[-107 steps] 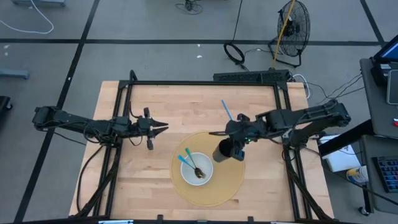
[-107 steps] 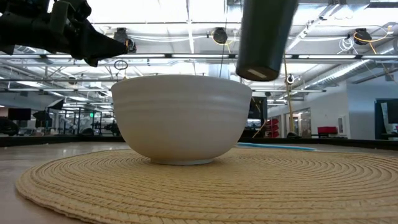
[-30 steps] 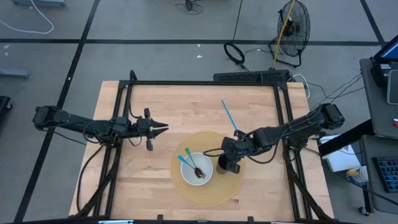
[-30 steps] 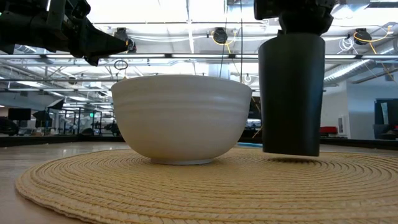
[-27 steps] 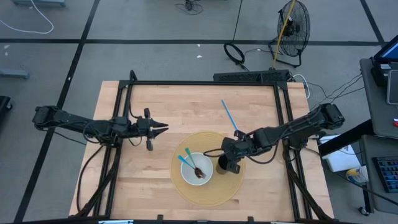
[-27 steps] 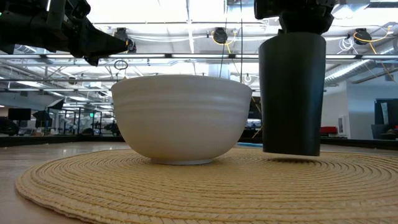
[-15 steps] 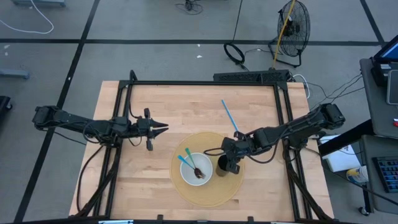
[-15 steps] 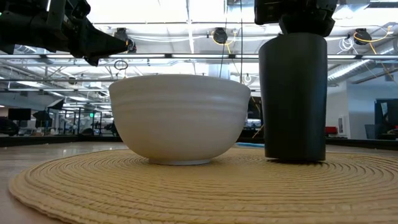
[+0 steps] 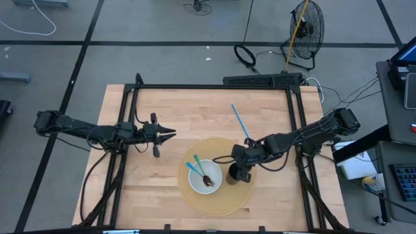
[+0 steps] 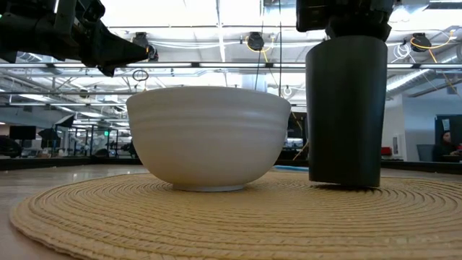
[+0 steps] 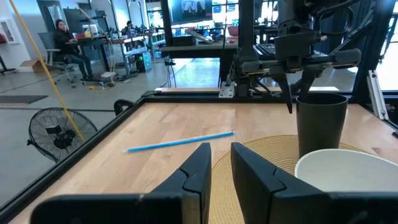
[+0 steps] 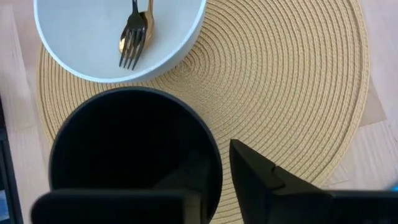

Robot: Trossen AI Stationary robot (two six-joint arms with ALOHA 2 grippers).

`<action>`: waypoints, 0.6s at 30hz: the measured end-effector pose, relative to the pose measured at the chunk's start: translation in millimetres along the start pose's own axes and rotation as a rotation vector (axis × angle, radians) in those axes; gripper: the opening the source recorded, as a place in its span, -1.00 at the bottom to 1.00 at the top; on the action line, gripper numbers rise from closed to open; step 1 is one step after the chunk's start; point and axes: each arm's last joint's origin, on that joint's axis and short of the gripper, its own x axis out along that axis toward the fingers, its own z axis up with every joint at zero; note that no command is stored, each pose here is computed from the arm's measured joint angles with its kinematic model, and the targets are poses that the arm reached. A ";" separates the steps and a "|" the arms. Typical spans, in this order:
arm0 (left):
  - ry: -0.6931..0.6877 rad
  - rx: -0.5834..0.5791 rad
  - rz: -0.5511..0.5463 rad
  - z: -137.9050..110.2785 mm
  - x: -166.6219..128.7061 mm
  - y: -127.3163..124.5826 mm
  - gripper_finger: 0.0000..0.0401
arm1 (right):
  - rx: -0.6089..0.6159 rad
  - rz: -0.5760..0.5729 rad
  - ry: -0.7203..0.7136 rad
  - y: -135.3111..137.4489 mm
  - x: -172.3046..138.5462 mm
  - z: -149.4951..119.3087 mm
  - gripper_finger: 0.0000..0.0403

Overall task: Pick & Place Utensil
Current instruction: Put the black cup to the right of the white bowl on the tablemat

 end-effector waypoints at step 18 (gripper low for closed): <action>0.000 0.000 0.000 0.0 0.0 0.0 -0.67 | -0.020 0.059 -0.109 -0.2 -27.6 3.7 -0.45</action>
